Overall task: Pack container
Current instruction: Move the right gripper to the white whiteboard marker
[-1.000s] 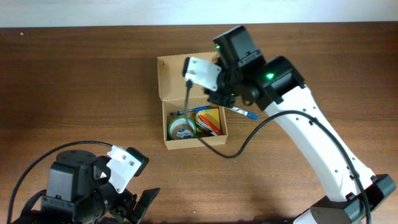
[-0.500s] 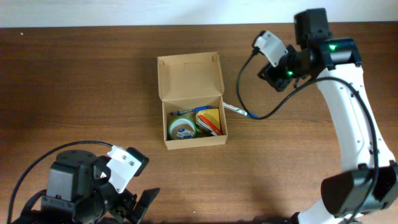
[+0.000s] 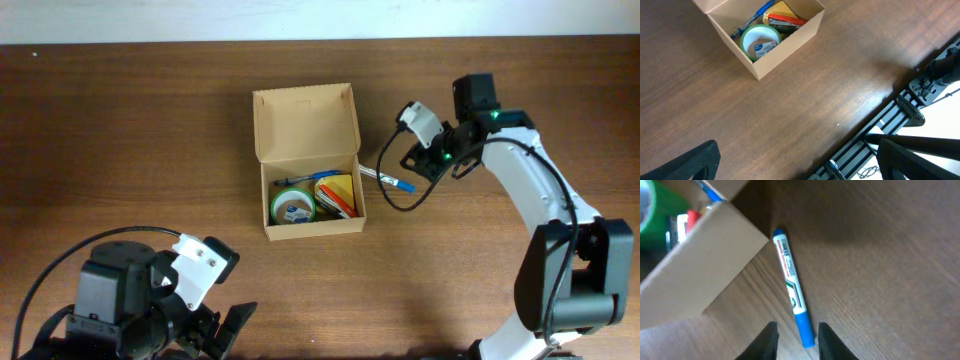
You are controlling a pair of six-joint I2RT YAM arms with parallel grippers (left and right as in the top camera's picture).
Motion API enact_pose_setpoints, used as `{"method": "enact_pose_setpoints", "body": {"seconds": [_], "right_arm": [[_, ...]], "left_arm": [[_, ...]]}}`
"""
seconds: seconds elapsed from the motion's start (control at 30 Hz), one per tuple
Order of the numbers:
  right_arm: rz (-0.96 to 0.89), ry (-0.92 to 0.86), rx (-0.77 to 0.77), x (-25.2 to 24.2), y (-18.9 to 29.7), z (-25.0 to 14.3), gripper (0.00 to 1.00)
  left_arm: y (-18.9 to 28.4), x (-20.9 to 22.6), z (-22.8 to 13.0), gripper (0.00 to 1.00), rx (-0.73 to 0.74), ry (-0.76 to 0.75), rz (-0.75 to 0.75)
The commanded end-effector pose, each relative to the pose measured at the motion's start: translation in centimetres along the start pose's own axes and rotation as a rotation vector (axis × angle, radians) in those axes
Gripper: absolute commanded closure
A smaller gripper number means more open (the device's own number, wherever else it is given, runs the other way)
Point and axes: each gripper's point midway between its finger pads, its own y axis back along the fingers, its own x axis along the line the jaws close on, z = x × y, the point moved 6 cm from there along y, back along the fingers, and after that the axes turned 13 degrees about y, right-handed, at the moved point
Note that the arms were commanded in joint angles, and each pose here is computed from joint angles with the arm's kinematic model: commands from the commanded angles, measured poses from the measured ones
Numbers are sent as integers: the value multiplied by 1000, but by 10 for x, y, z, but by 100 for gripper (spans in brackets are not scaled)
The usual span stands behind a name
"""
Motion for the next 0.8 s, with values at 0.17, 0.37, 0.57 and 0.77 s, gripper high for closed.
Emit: {"method": "enact_pose_setpoints", "body": {"seconds": [0.17,0.37,0.57,0.77], "right_arm": [[24,25,-6,17,-29,-13,64],[-20,81,28,22,-43,-10,58],[-68,124,90,23,-56,-7,57],[-71,126,107,22,-63,-10,57]], "left_arm": [[3,-3,2,0,-12,6,-17],[3,-3,2,0,-12,6,-17],[3,-3,2,1,-11,6,-17],[3,-3,2,0,-12,6,-17]]}}
